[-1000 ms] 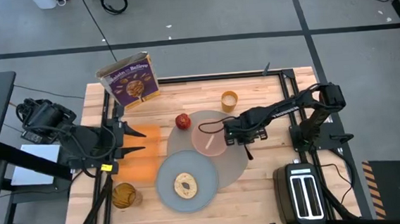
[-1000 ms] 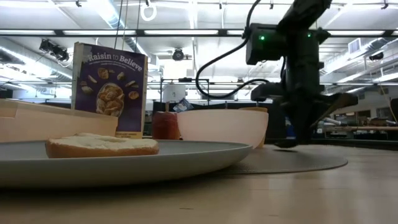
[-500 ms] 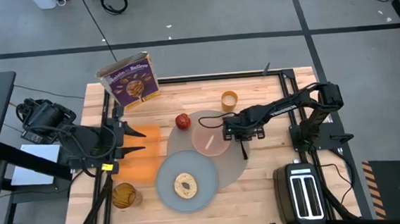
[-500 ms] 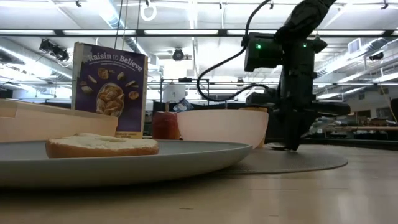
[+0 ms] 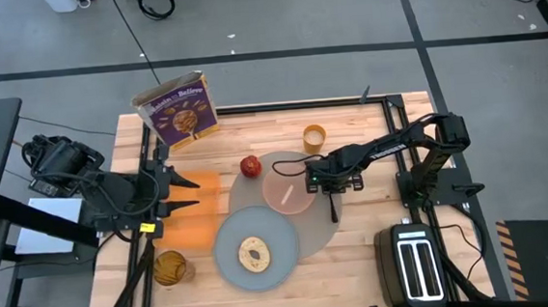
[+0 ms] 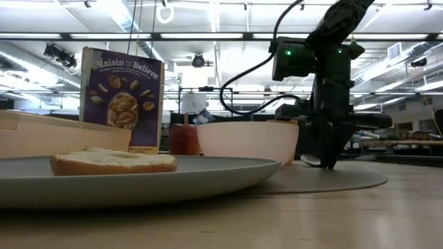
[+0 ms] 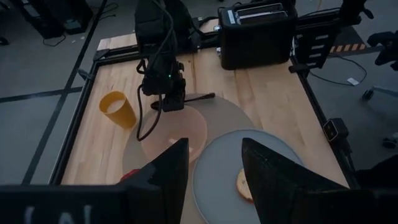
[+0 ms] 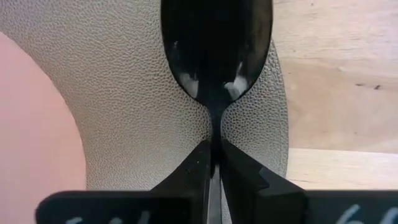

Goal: Arrange a breakfast setting
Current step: Put the black spoon on the gray placemat to the right of the pink bowl, then pour the cereal from the cereal box into a pink bowl

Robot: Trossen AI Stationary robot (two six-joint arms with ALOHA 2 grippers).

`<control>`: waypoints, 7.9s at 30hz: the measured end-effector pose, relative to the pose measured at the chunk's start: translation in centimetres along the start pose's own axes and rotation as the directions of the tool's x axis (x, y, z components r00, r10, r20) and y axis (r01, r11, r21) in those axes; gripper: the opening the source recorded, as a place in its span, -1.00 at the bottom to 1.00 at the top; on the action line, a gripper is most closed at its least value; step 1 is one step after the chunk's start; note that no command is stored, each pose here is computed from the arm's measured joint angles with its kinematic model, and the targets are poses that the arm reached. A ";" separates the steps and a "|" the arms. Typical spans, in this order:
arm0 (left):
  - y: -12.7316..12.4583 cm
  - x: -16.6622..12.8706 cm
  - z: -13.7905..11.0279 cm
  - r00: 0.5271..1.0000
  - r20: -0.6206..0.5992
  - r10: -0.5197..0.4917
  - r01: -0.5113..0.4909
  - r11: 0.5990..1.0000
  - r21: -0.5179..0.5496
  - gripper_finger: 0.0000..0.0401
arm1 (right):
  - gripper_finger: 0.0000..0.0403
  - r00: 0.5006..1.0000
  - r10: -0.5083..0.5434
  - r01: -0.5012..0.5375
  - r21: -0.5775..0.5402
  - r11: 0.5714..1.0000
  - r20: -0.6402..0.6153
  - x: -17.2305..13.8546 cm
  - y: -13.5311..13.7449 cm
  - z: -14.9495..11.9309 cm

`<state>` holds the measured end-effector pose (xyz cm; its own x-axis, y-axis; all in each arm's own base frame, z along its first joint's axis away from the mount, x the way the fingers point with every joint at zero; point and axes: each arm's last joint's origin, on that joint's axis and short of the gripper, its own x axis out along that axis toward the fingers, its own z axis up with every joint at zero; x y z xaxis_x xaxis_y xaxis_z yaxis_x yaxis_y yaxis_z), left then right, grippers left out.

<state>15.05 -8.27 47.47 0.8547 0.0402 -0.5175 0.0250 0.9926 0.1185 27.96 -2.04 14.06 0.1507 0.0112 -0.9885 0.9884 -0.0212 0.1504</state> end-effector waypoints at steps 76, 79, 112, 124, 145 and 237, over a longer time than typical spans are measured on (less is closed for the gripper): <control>29.9 7.7 -9.6 0.682 -0.673 0.288 -0.579 0.775 -0.255 -0.10 | -0.30 0.748 0.650 -0.184 -0.898 0.399 0.136 -25.7 -0.8 -9.3; 29.5 8.1 -9.6 0.683 -0.680 0.268 -0.562 0.787 -0.253 -0.35 | -0.30 0.727 0.672 -0.158 -0.919 0.362 0.140 -25.8 -0.4 -9.0; 16.8 -6.4 3.2 0.978 0.082 0.192 -0.153 0.927 -0.343 -0.98 | 0.72 0.390 0.897 -0.161 -0.943 0.290 0.209 -22.1 3.2 2.4; 14.7 -6.1 5.7 0.955 0.294 0.030 0.050 0.964 -0.260 -0.98 | 0.80 -0.028 0.998 -0.262 -0.964 0.043 0.052 -17.0 3.2 2.7; 14.0 -4.8 7.6 0.915 0.399 -0.055 0.146 0.969 -0.200 -0.97 | 0.77 -0.250 0.968 -0.216 -0.974 -0.067 -0.012 -21.2 4.9 2.5; 13.8 8.8 12.5 0.912 0.409 0.037 0.111 0.936 -0.333 -0.18 | -0.17 0.596 0.803 -0.197 -0.968 0.154 0.007 -24.1 -17.4 -1.4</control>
<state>29.38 4.34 55.16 0.9923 0.0264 -0.1212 -0.0538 0.9720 -0.2285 7.13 -0.51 35.28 0.8836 -0.0173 -0.4680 0.1415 0.9624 0.2317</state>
